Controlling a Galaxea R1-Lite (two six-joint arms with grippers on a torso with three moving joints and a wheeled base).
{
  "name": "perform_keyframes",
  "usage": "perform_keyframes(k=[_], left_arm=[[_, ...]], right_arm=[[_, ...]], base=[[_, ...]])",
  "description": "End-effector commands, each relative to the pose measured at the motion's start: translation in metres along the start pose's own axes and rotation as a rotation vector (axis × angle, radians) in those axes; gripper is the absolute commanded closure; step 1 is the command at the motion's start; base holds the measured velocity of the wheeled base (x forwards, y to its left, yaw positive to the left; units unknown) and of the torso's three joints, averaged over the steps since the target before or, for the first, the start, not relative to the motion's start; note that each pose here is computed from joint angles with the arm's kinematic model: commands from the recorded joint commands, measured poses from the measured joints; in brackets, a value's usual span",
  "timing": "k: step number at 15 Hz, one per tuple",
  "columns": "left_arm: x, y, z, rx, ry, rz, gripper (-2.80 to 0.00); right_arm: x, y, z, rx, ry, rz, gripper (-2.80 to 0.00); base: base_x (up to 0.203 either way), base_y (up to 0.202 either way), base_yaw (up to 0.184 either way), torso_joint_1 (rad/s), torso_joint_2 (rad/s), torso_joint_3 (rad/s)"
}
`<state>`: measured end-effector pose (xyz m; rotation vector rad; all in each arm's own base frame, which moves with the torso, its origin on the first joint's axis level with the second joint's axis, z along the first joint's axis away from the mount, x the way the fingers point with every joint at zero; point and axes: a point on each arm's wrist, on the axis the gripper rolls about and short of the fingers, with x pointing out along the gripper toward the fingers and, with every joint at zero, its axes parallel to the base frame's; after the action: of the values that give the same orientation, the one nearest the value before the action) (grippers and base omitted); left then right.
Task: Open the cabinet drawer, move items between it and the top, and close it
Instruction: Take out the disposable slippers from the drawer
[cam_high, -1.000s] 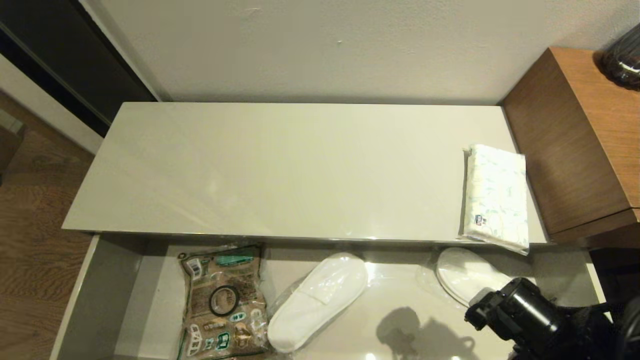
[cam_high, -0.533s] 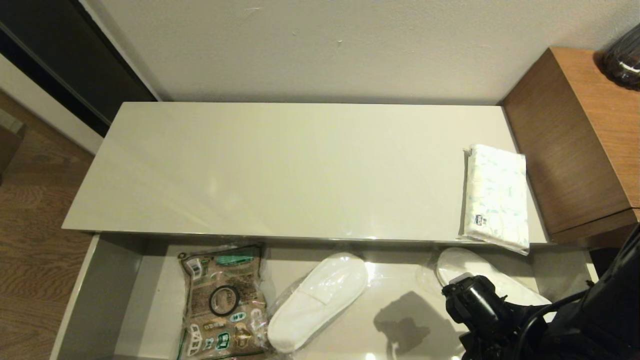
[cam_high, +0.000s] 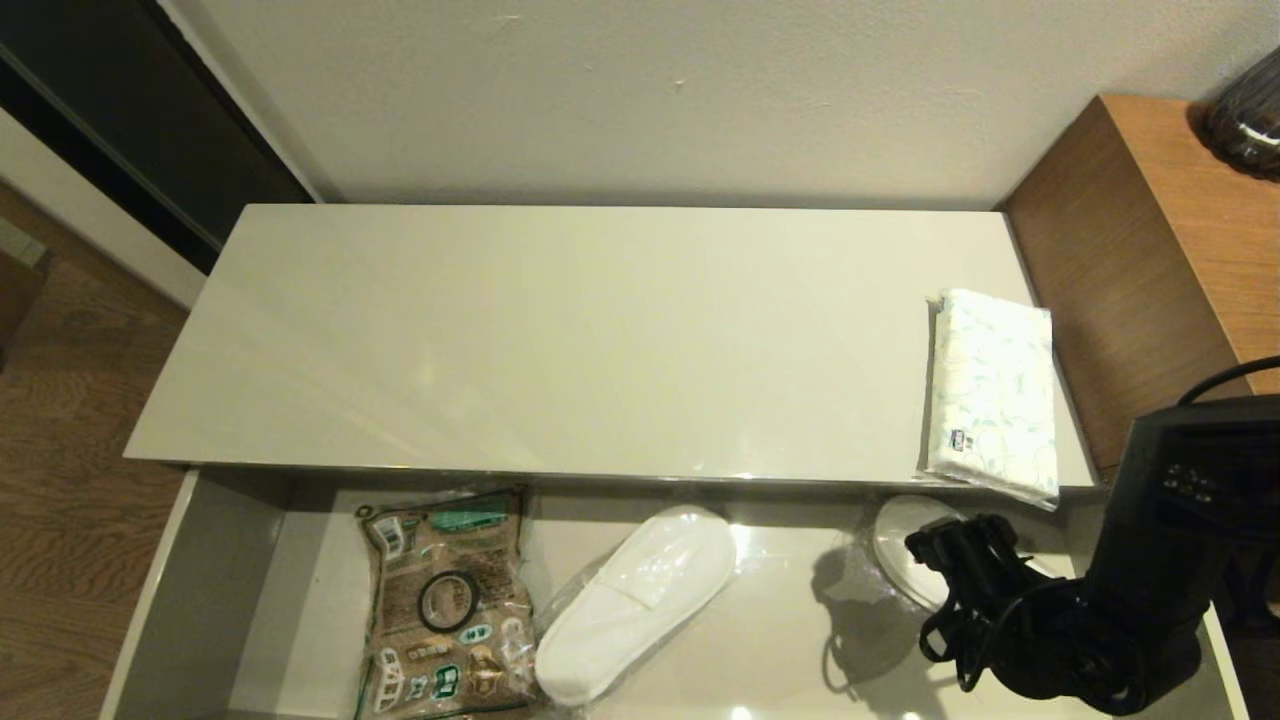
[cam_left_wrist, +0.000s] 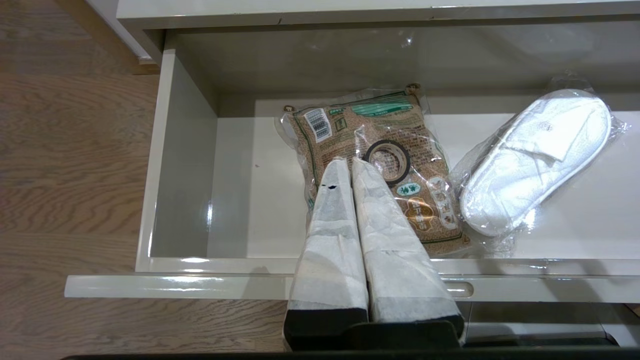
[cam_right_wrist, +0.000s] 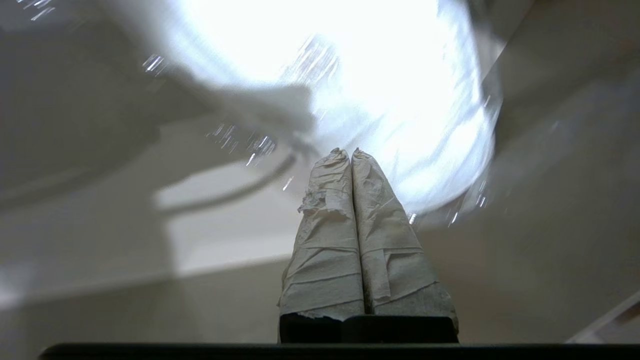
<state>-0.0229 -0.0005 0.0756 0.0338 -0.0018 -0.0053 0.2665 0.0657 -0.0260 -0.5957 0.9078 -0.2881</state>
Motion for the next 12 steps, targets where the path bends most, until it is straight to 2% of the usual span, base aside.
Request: perform_keyframes(k=[1, 2, 3, 6, 12], left_arm=[[0.000, 0.000, 0.000, 0.000, 0.002, 0.001, 0.00], [0.000, 0.000, 0.000, 0.000, 0.002, 0.001, 0.00], [0.000, 0.000, 0.000, 0.000, 0.000, 0.001, 0.00], [0.000, 0.000, 0.000, 0.000, 0.002, 0.001, 0.00], [0.000, 0.000, 0.000, 0.000, 0.002, 0.001, 0.00]], right_arm=[[0.020, -0.001, -0.004, -0.019, -0.002, -0.028, 0.00], [0.019, -0.004, -0.004, -0.048, -0.028, -0.024, -2.80], [0.016, -0.007, -0.006, -0.085, -0.072, -0.019, -2.80], [0.015, -0.006, -0.012, -0.116, -0.131, -0.004, -2.80], [0.017, 0.002, -0.036, -0.167, -0.169, 0.025, -2.80]], base=[[0.000, 0.000, 0.000, 0.000, 0.00, 0.000], [0.000, 0.000, 0.000, 0.000, 0.00, 0.000], [0.000, 0.000, 0.000, 0.000, 0.00, 0.000], [0.000, 0.000, 0.000, 0.000, 0.00, 0.000], [0.000, 0.000, 0.000, 0.000, 0.00, 0.000]])
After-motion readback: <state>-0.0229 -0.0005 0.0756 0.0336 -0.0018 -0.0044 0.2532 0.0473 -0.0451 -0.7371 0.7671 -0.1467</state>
